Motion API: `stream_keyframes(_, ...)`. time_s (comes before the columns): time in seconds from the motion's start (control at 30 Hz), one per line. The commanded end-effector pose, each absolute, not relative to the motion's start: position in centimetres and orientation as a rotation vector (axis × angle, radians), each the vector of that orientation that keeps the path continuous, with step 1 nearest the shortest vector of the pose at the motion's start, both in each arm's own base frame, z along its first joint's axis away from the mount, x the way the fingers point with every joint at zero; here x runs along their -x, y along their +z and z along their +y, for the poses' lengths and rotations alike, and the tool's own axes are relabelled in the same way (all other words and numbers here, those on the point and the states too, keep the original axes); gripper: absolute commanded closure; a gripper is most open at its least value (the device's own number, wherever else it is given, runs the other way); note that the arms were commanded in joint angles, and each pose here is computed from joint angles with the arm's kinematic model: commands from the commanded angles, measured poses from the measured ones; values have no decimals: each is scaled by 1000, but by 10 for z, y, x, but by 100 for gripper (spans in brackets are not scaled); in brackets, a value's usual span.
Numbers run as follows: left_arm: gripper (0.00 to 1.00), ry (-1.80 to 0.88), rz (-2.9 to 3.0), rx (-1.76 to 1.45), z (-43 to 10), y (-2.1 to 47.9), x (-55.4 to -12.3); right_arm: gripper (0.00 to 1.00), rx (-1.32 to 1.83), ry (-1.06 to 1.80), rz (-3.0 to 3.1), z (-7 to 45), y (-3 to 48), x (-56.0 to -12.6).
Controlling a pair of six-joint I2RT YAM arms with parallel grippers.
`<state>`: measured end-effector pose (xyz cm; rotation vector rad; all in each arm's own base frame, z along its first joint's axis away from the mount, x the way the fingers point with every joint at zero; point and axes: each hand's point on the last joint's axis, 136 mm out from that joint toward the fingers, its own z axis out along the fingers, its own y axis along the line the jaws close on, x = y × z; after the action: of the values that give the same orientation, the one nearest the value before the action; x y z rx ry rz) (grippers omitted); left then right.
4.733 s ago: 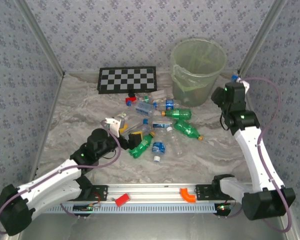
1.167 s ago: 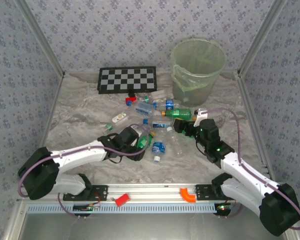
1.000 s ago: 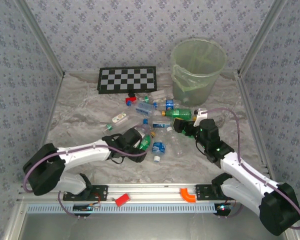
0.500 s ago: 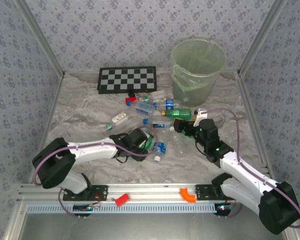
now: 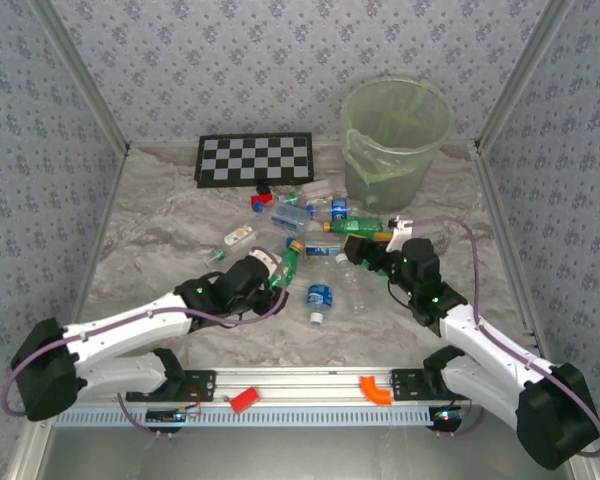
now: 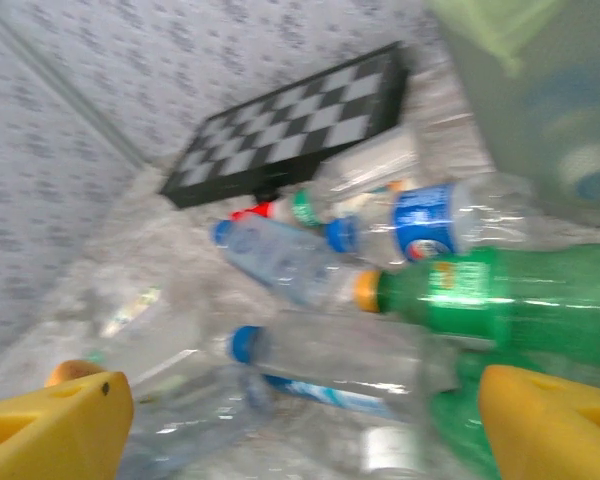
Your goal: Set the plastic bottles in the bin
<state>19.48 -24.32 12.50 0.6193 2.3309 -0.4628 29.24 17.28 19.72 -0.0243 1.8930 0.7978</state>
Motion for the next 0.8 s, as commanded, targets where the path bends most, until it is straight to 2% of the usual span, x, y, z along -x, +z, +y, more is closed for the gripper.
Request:
stream_keyframes(0.0, 51, -548, 2193, -540, -251, 159, -204, 13, 137, 1047, 1813, 210, 239, -279)
stream_keyframes(0.33, 51, -660, 2029, -557, -266, 197, -208, 27, 316, 1268, 1851, 289, 263, -267)
stream_keyframes(0.67, 51, -720, 2007, -566, -264, 202, -198, 37, 321, 1392, 1874, 322, 269, -284)
stream_keyframes(0.77, 51, -727, 2016, -580, -266, 202, -197, 43, 338, 1425, 1866, 328, 273, -283)
